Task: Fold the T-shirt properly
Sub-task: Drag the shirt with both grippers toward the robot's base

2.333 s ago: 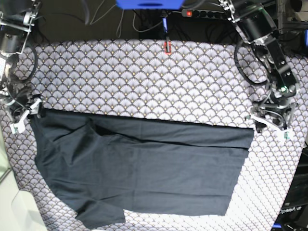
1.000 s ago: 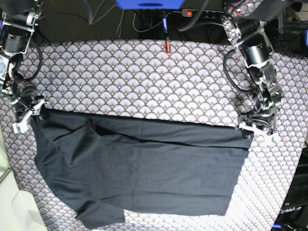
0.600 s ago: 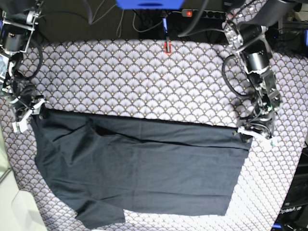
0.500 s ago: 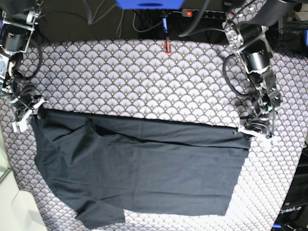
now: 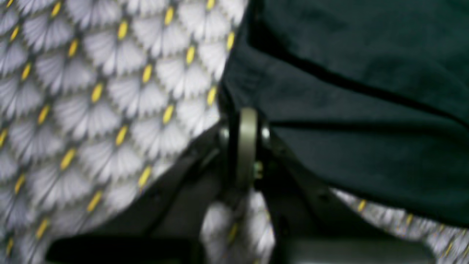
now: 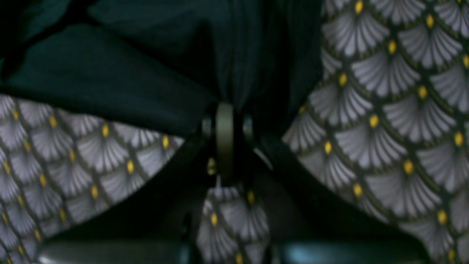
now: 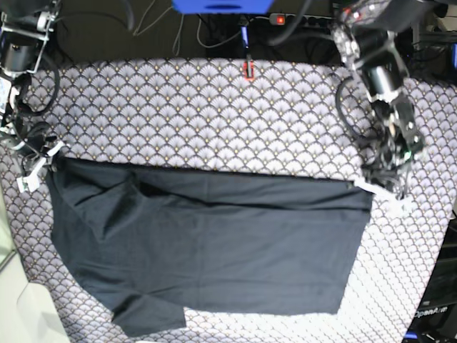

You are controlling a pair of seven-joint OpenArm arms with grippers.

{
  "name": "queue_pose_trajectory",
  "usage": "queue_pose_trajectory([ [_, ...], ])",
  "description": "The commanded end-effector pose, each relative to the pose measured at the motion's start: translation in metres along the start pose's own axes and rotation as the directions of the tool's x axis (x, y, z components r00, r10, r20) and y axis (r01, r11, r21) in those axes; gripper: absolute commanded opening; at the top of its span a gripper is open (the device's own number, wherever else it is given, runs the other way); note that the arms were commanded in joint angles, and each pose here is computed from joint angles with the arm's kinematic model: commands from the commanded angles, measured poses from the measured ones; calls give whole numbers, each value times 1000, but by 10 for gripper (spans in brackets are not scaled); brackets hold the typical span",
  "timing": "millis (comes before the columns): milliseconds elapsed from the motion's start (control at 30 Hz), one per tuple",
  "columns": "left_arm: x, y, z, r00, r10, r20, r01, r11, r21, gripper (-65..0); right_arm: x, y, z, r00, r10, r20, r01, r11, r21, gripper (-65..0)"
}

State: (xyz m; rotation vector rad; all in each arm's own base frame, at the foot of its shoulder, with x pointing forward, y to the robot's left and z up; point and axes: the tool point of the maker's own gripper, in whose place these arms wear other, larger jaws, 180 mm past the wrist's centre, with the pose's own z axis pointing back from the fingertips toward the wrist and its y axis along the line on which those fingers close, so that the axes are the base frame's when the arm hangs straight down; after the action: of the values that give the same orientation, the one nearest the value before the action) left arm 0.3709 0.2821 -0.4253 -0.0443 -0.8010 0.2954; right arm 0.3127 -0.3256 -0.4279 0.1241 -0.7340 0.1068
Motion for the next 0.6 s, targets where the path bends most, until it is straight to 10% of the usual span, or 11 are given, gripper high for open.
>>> queue_pose_trajectory([
  [0,30,5,8,998,-23,60,21,999,24,-650,1,-10,8,999,33,-18,-33,999,-25,-650],
  [567,0,25,87,986,-168,-18,169,977,133,-650,-41,27,72,979,199,-51,-201,979,-41,-650],
])
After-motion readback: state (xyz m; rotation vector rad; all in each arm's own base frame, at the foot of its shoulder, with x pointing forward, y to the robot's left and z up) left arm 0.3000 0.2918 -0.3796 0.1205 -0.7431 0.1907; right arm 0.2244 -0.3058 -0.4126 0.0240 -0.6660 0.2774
